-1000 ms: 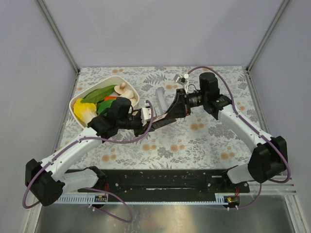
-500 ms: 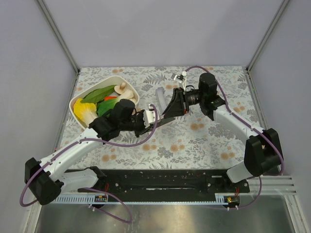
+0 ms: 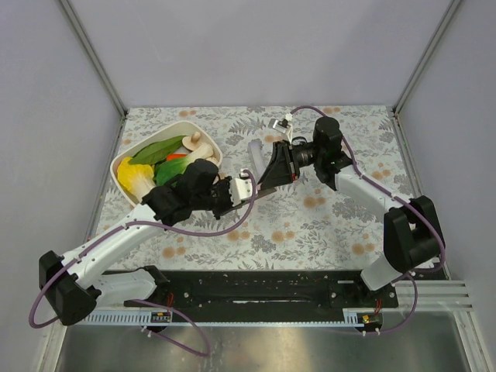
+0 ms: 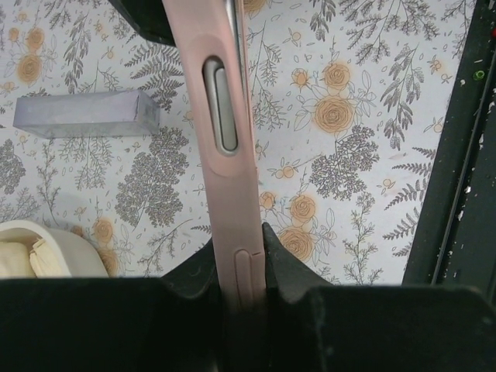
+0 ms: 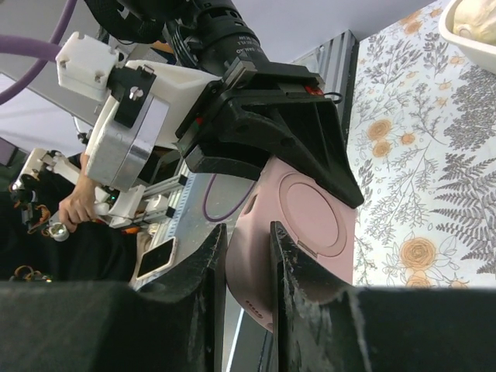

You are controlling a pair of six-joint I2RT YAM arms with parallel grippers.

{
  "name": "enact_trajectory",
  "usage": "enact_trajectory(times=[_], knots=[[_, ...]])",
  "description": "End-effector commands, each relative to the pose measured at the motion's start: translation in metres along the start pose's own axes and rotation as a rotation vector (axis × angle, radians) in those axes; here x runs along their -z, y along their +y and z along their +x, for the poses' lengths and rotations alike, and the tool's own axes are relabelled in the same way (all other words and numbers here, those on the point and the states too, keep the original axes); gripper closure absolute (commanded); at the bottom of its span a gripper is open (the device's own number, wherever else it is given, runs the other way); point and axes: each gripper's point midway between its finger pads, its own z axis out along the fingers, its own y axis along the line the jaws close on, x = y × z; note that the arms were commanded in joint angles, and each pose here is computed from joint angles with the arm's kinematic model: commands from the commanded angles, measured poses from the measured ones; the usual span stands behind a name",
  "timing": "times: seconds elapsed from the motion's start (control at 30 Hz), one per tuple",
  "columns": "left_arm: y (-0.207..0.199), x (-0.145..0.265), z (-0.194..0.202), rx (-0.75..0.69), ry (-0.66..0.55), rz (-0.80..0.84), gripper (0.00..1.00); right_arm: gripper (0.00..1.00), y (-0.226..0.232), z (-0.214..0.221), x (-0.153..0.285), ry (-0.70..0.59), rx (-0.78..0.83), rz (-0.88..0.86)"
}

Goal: Take the phone out of the phone case
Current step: Remove the phone case from the phone.

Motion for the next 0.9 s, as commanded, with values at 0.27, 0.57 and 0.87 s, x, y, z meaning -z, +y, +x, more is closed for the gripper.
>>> enact_trajectory(times=[0.27, 0.57, 0.87], knots=[[0.008, 0.005, -0.065, -0.259, -0.134, -0.058, 1.00, 1.00, -0.003, -0.008, -0.012, -0.014, -0.161, -0.011], [0.006, 0.006, -0.069, -0.253, -0.140, -0.057, 1.00, 1.00, -0.004, -0.007, -0.012, -0.011, -0.169, -0.012], [-0.021, 0.019, -0.085, -0.216, -0.221, 0.074, 1.00, 1.00, -0.018, -0.007, -0.013, -0.020, -0.193, 0.013]])
